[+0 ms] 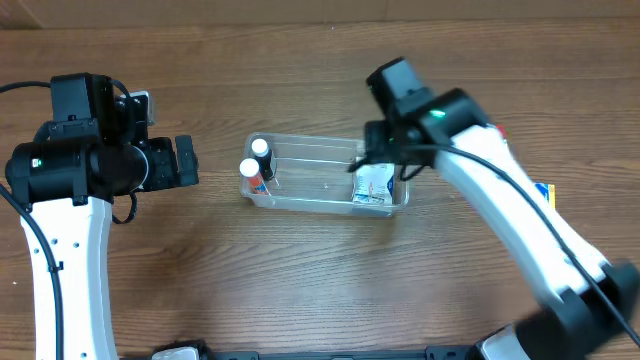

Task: Pack container
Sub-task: 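Lower the white box into the container's right end and release, then grasp the blue-yellow VapoDrops box with the right gripper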

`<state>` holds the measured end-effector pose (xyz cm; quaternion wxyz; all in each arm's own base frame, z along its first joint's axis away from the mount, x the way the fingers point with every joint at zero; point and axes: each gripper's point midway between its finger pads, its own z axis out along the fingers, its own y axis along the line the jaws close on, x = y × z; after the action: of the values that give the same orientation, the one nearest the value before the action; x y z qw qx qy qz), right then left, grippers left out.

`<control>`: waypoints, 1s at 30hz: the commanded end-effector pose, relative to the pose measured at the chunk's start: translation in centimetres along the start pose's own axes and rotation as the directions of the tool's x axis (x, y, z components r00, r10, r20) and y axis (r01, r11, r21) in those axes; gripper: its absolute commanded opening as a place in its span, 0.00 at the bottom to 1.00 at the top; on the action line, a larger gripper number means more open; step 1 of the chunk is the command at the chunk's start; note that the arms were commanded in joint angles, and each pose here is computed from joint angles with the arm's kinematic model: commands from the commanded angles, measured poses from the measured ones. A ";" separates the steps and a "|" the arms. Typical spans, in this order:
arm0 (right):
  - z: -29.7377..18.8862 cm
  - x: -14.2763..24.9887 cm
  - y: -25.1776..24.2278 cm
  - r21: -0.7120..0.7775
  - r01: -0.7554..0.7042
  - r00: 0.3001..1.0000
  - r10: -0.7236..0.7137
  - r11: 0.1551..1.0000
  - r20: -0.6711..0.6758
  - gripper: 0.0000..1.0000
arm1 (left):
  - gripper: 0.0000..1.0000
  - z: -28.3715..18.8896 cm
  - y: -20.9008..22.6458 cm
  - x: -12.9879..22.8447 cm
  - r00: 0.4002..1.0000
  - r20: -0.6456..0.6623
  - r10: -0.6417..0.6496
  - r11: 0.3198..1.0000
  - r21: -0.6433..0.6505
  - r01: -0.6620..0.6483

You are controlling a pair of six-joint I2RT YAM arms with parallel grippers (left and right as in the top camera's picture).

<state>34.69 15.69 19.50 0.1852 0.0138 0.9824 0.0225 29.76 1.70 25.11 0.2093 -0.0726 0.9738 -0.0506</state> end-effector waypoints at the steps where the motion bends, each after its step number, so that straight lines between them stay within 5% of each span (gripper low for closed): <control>1: -6.8 -2.5 -5.9 0.050 -0.202 0.961 0.189 0.978 0.200 0.83 | 1.00 -0.3 0.0 0.1 1.000 0.008 0.023 1.000 0.002 -0.023; 4: -8.0 -2.0 -11.7 0.114 -0.332 0.931 0.306 0.936 0.201 1.00 | 1.00 -0.3 0.0 0.1 1.000 0.007 0.023 1.000 0.002 -0.023; 14: -1.7 4.4 -28.6 0.255 -0.485 0.861 0.508 0.836 -0.031 1.00 | 1.00 -0.3 0.0 0.1 1.000 0.008 0.023 1.000 0.002 -0.023; 20: 5.5 8.2 -30.6 0.211 -0.441 0.860 0.478 0.873 -0.178 1.00 | 1.00 -0.3 0.0 0.1 1.000 0.009 0.023 1.000 0.002 -0.023; 30: 9.6 9.6 -30.5 0.182 -0.390 0.849 0.429 0.903 -0.308 1.00 | 1.00 -0.3 0.0 0.3 1.000 0.002 0.019 1.000 0.003 -0.019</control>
<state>28.49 -14.45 6.30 0.0093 0.2531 0.9674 -0.0070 29.60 1.69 25.04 0.2058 -0.0729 0.9746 -0.0506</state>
